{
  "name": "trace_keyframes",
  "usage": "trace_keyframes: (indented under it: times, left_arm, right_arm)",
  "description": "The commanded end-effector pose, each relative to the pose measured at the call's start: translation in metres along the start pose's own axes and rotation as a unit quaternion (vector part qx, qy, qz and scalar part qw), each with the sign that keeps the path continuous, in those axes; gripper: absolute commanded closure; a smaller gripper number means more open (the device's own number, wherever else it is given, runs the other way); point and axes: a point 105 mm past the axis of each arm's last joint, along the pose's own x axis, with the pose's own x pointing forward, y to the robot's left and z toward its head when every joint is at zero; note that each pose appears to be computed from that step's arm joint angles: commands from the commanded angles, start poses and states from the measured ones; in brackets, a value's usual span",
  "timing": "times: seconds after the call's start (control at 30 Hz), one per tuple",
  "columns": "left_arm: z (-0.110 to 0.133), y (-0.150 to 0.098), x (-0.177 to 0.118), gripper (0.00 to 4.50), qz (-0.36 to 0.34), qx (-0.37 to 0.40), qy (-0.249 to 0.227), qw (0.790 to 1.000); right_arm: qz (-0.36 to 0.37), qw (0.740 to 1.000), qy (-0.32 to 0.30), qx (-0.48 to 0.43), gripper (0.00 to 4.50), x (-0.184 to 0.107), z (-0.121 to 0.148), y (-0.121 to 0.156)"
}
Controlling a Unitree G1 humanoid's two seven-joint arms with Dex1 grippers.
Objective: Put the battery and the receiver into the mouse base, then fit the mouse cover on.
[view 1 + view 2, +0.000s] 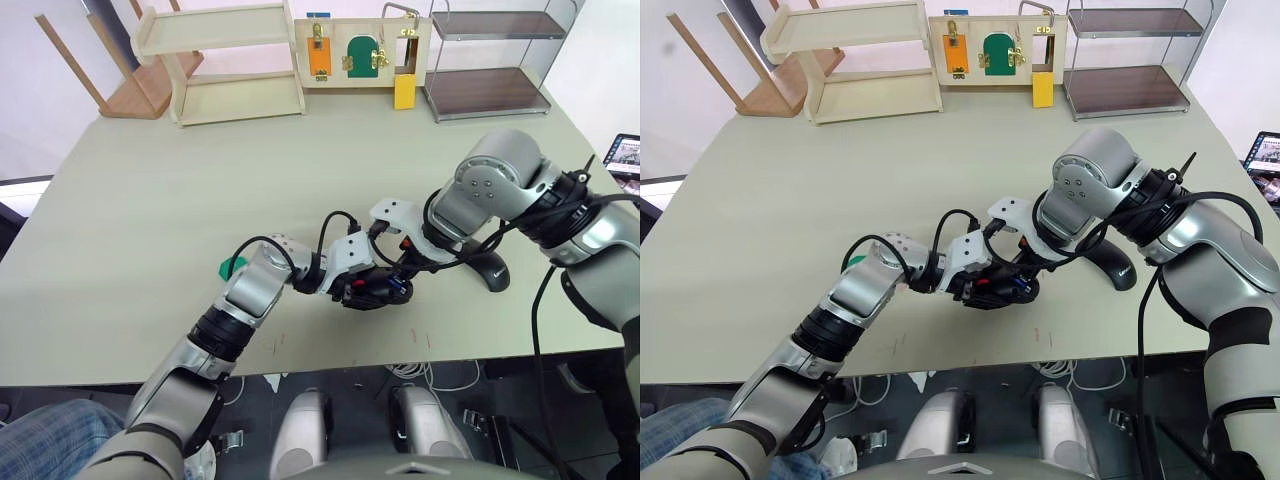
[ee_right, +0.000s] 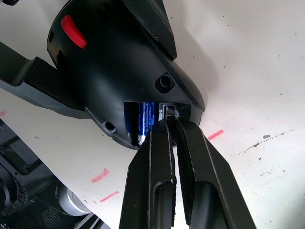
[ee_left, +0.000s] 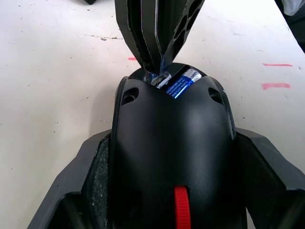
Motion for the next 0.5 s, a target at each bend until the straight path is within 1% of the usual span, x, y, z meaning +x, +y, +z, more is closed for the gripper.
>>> trace_keyframes:
  times: [0.03,0.5]
  left_arm:
    - [-0.0075,-0.0090,0.0079,1.47,-0.019,-0.010,0.014,1.000]
    - [-0.0071,-0.0101,0.0089,1.47,-0.023,-0.009,0.013,1.000]
  right_arm:
    - [0.030,0.999,-0.010,-0.013,4.50,0.0010,0.0036,0.0132]
    - [0.038,0.999,-0.015,-0.012,4.50,0.0016,0.0051,0.0170]
